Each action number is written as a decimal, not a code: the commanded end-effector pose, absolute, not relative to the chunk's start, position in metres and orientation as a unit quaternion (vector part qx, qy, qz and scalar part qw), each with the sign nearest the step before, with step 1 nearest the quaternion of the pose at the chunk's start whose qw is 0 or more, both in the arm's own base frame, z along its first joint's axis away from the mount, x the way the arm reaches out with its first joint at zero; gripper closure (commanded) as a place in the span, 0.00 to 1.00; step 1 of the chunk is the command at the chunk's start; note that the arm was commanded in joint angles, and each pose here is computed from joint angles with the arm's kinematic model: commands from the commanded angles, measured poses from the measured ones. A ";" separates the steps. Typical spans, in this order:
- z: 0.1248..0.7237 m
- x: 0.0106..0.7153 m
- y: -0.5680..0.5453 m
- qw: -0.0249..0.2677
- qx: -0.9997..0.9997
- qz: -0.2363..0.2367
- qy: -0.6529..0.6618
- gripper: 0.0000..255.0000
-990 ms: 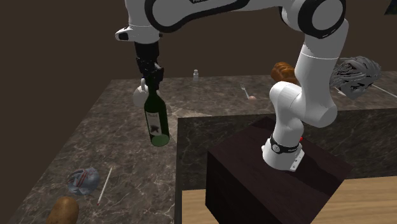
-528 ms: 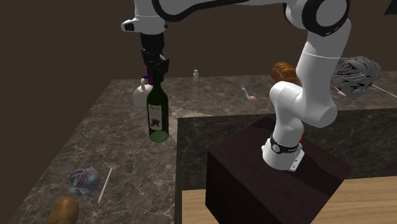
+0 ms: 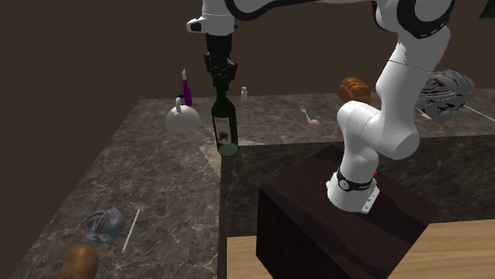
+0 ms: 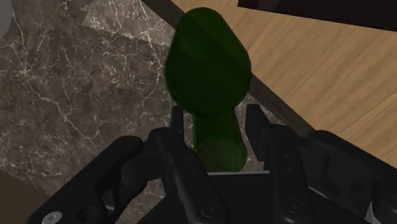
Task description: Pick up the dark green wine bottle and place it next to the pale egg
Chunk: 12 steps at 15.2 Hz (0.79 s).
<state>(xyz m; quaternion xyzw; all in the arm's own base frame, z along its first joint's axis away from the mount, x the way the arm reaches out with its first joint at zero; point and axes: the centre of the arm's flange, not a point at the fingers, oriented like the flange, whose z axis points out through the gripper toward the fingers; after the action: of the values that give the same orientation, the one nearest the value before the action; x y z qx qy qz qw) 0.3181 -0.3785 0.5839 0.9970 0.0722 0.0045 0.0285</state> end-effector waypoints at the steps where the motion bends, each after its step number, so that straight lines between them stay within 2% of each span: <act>1: 0.583 0.293 -0.384 0.029 0.997 0.004 0.073 1.00; 12: 0.584 0.151 -0.415 0.029 0.997 0.004 0.073 1.00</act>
<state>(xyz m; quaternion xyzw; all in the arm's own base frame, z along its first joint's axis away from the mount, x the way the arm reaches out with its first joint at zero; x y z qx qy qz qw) 0.1608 -0.4109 0.5833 0.9970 0.0723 0.0046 0.0286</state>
